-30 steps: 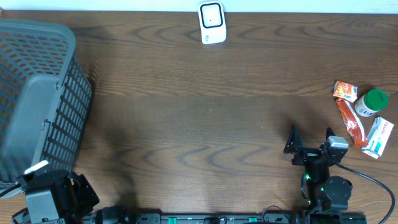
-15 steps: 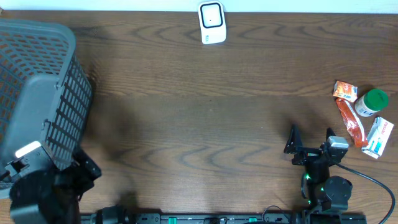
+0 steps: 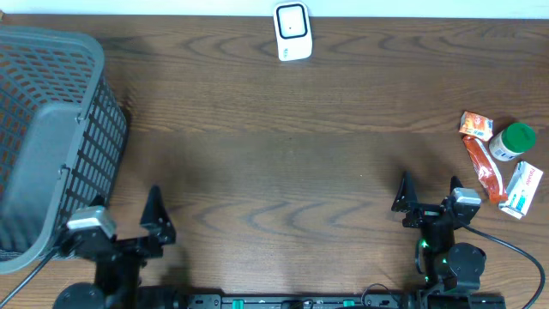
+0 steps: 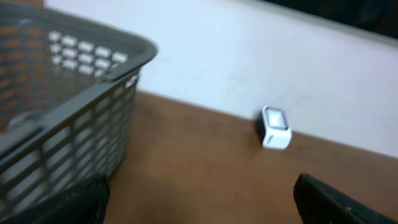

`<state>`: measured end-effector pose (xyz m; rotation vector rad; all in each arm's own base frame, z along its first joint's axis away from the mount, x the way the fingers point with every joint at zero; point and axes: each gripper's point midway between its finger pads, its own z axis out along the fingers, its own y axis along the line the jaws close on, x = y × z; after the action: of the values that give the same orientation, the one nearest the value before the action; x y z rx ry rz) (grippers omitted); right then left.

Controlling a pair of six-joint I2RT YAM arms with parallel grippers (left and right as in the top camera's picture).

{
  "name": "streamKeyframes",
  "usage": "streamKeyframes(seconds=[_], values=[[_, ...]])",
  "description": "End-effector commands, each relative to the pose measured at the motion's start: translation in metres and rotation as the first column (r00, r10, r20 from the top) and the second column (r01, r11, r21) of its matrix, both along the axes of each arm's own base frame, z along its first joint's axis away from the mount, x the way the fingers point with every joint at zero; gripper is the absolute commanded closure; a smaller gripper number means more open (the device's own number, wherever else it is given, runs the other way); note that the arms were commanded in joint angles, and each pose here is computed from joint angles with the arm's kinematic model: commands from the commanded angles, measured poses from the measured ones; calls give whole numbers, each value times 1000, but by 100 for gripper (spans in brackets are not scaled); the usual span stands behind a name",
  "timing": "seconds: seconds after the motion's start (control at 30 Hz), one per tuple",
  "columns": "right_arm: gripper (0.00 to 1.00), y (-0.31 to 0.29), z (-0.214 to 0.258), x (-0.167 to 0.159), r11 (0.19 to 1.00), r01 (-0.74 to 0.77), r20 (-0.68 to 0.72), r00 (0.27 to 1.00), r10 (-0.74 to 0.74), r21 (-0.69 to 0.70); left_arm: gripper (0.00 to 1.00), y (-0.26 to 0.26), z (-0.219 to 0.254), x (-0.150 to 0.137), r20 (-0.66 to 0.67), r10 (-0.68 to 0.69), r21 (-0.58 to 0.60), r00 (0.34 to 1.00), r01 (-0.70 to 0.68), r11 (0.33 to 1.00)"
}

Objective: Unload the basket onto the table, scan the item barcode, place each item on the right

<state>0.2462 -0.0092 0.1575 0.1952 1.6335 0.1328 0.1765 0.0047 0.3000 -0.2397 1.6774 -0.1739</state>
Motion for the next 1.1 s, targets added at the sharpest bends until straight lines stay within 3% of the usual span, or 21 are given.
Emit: streamKeyframes(seconds=[0.0,0.3,0.83,1.07], values=[[1,0,-1,0,1000,3,-3,1000,-3,3,5,-9,-21,18,49,-53,-8,997,53,999],[1,0,-1,0,1000,3,-2,1000,-3,3,5,-19,-76,49,100,-105,-4,989,105,994],[1,0,-1,0,1000,3,-2,1000,-3,3,5,-11,-165,65,-61,-42,4,997,42,999],[1,0,-1,0,1000,3,-2,1000,-3,3,5,-10,-164,66,-51,-38,33,998,39,999]])
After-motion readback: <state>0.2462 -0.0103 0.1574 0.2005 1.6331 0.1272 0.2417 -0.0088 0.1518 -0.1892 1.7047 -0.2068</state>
